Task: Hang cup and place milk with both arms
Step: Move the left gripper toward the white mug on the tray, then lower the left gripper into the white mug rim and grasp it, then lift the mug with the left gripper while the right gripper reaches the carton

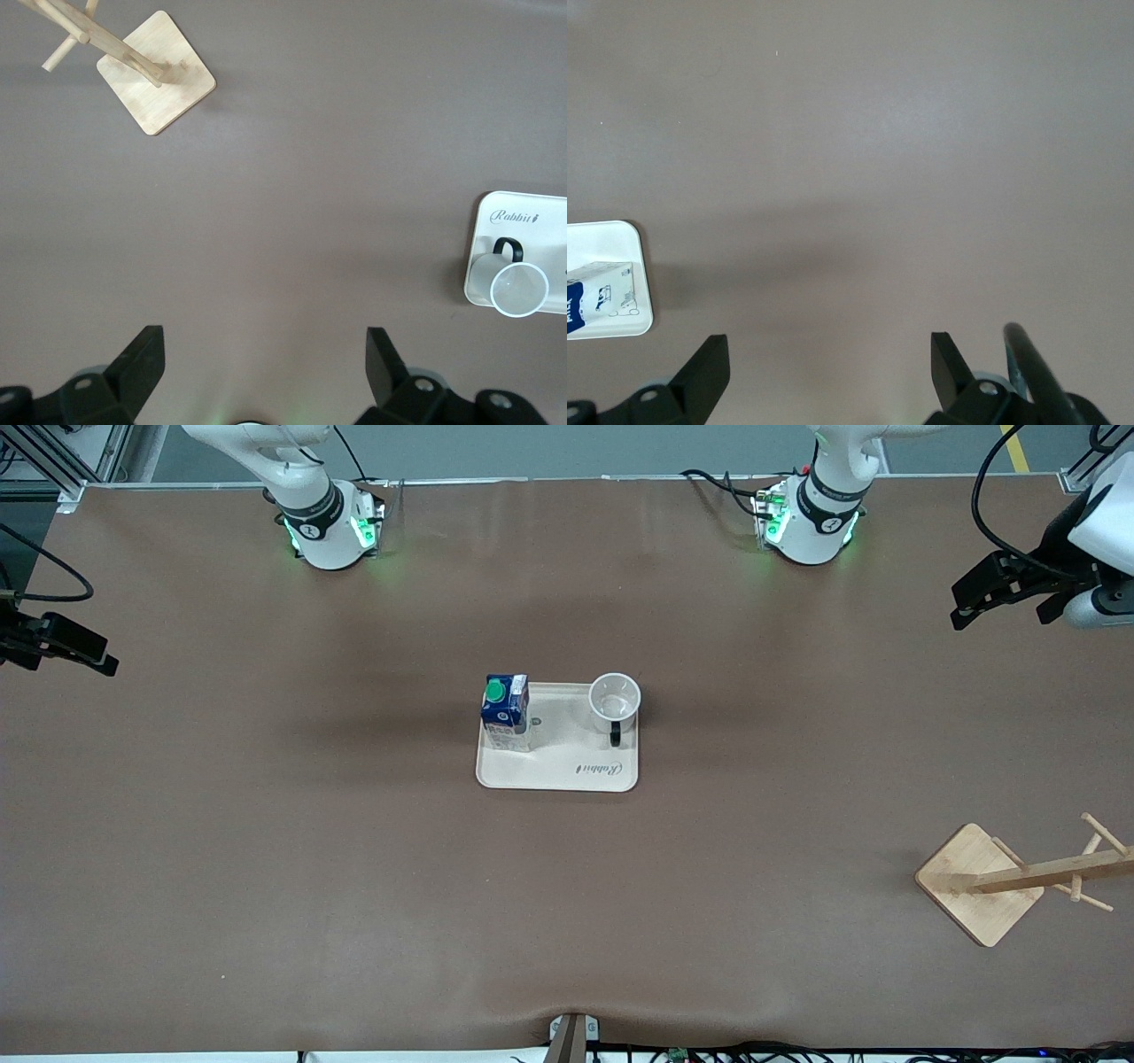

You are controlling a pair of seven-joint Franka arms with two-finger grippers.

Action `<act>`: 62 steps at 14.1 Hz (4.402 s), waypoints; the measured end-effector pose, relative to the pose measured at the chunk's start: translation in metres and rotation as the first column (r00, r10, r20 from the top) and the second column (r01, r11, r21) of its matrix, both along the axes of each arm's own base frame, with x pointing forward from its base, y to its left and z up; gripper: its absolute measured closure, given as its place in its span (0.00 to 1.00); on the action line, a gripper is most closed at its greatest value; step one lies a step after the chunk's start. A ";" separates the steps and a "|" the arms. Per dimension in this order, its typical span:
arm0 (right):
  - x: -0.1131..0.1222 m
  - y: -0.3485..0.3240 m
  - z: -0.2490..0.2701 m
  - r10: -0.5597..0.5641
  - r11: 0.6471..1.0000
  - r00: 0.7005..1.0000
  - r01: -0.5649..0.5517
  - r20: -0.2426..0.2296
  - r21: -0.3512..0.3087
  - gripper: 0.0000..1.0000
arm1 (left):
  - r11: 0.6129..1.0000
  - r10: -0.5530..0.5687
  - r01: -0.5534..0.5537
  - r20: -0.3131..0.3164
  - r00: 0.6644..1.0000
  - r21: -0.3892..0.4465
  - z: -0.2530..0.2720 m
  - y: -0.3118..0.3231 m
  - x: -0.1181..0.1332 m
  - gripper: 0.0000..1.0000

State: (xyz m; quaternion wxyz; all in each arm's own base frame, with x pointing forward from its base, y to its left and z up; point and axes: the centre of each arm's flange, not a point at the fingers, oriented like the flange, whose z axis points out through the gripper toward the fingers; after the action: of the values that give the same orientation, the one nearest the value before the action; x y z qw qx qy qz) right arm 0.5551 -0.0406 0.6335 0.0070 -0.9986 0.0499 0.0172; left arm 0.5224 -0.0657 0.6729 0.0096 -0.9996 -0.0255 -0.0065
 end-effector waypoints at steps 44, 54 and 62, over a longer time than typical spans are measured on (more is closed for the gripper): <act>0.016 -0.007 -0.036 -0.012 1.000 0.997 0.012 -0.070 0.002 0.00 | 0.997 0.047 -0.036 -0.152 0.987 0.072 -0.437 -0.356 -0.109 0.66; 0.032 -0.002 -0.064 -0.001 1.000 0.995 0.002 -0.097 0.003 0.00 | 0.997 0.077 -0.075 -0.103 0.992 0.025 -0.388 -0.372 -0.062 0.93; 0.050 0.075 -0.084 0.145 0.989 0.987 -0.146 -0.076 -0.016 0.00 | 0.999 -0.013 0.014 -0.028 1.000 0.052 -0.218 -0.224 0.057 0.93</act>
State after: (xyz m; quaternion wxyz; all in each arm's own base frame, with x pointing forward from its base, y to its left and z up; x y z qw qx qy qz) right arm 0.6051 0.0348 0.5496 -0.0070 -0.9983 -0.0226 0.0542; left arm 0.5796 -0.2893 0.4550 0.0361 -0.9992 -0.0184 0.0064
